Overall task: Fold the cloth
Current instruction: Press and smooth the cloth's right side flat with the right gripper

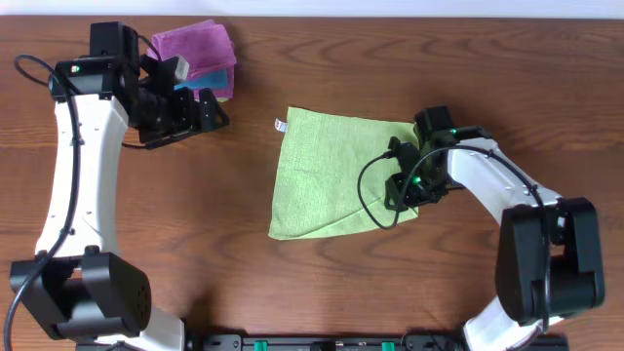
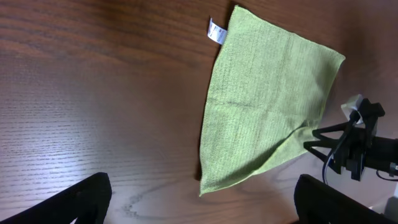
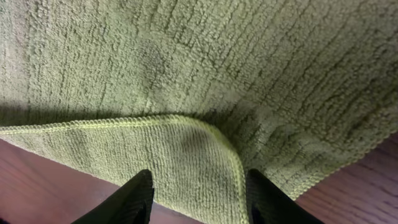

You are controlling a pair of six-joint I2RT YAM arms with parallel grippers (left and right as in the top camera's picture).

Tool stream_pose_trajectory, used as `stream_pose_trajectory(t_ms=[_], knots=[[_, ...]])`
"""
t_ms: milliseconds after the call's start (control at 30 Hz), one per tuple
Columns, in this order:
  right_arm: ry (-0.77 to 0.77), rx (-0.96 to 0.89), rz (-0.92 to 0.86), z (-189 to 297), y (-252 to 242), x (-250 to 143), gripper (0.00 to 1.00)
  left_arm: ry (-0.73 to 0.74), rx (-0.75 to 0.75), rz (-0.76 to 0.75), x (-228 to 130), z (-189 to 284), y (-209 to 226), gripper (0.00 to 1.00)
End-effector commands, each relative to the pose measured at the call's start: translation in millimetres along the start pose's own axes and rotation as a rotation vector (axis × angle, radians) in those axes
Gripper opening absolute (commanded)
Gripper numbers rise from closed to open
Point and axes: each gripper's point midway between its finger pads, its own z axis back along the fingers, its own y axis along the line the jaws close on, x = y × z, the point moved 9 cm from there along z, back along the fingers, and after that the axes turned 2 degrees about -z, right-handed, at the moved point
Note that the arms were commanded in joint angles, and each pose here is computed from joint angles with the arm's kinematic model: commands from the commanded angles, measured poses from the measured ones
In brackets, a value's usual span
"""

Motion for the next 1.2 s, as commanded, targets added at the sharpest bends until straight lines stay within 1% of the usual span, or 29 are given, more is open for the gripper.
stream_pose_trajectory(t_ms=[0, 67, 167, 267, 300, 333, 367, 767, 867, 967, 1067, 1167], knots=[[0.021, 0.019, -0.003, -8, -3, -2, 0.48, -0.031, -0.008, -0.011, 1, 10, -4, 0.95], [0.033, 0.021, -0.006, -11, -4, -2, 0.45, -0.030, -0.008, -0.011, 1, 10, -4, 0.96], [0.043, 0.022, -0.009, -13, -4, -3, 0.34, -0.030, -0.008, -0.011, 1, 10, -4, 0.95], [0.044, 0.022, -0.016, -13, -4, -3, 0.20, -0.030, -0.008, -0.011, 1, 10, -4, 0.95], [0.044, 0.022, -0.017, -13, -4, -3, 0.11, -0.030, -0.008, -0.011, 1, 10, -4, 0.95], [0.044, 0.022, -0.018, -13, -4, -3, 0.04, -0.030, -0.009, -0.011, 1, 10, -4, 0.95], [0.047, 0.023, -0.018, -12, -3, -4, 0.02, -0.030, -0.009, -0.011, 1, 10, -4, 0.95], [0.164, 0.060, -0.092, 10, 9, -31, 0.02, -0.034, -0.008, -0.013, 1, 10, -4, 0.95], [0.192, 0.031, -0.133, 12, 8, -36, 0.02, -0.034, -0.008, -0.014, 1, 10, -4, 0.95], [0.249, 0.005, -0.196, 14, 8, -45, 0.07, -0.034, -0.008, -0.014, 1, 10, -4, 0.95], [0.311, -0.073, -0.287, 17, 4, -54, 0.06, -0.037, -0.008, -0.015, 2, 10, -4, 0.95], [0.335, -0.152, -0.358, 20, 0, -59, 0.06, -0.041, -0.008, -0.017, 2, 10, -4, 0.95]])
